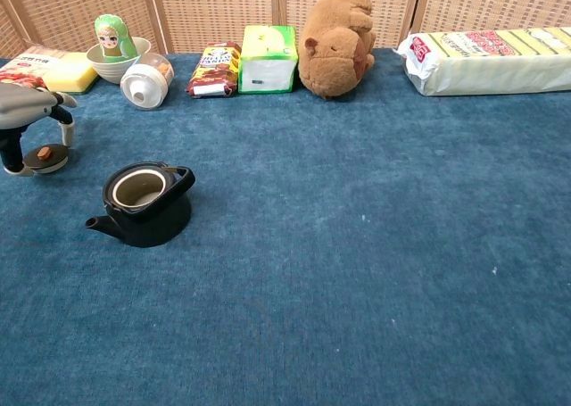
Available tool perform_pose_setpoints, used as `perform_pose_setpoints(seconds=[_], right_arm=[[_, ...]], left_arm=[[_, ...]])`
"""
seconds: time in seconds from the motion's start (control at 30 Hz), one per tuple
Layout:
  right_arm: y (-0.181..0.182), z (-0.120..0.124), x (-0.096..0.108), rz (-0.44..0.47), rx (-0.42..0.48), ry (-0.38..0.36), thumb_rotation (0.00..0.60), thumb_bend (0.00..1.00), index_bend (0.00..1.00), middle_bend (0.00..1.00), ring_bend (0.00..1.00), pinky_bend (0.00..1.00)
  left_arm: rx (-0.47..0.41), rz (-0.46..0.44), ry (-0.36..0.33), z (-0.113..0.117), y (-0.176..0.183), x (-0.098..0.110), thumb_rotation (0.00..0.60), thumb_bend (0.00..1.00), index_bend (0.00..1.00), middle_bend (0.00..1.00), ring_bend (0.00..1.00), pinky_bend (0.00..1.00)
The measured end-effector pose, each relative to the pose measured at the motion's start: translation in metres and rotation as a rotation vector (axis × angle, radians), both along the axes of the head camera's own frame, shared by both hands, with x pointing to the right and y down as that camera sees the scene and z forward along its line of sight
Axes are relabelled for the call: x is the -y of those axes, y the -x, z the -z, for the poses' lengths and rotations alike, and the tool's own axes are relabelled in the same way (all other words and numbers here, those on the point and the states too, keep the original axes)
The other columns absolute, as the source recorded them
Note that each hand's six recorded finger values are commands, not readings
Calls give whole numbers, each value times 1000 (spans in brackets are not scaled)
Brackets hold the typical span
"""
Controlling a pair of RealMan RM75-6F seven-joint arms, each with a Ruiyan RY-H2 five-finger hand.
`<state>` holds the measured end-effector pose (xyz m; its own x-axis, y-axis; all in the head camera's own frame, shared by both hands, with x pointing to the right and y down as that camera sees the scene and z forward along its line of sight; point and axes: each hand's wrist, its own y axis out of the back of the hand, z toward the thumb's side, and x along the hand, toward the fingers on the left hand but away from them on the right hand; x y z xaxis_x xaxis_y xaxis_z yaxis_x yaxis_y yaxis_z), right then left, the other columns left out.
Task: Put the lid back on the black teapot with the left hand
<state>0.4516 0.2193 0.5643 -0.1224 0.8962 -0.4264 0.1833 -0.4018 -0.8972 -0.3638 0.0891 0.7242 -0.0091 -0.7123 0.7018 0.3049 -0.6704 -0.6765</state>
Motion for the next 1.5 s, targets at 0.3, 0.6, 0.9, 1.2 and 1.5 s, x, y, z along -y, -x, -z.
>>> perform_pose_setpoints(seconds=[0.3,0.6,0.9,1.2,1.5], right_arm=[[0,0,0,0,0,1,600,64,97,13,11,0],[1,-1,-1,1,1,4,600,65,97,13,11,0],[1,-1,-1,0,3,5,600,65,97,13,11,0],[1,0,-1,-1,4,5,600,65,97,13,11,0],[0,1,-1,-2,5,3,600,64,97,13,11,0]], left_arm=[[-23,8,-21,7,0,3,600,242,389,0,0,12],[-37,0,-42,20,1,5,600,242,389,0,0,12],[-70,-56,-49,31,-17,1,600,242,389,0,0,12],[-136,-177,-71,52,-53,-12,600,242,389,0,0,12],[-180,-269,-100,75,-75,-25,600,242,389,0,0,12]])
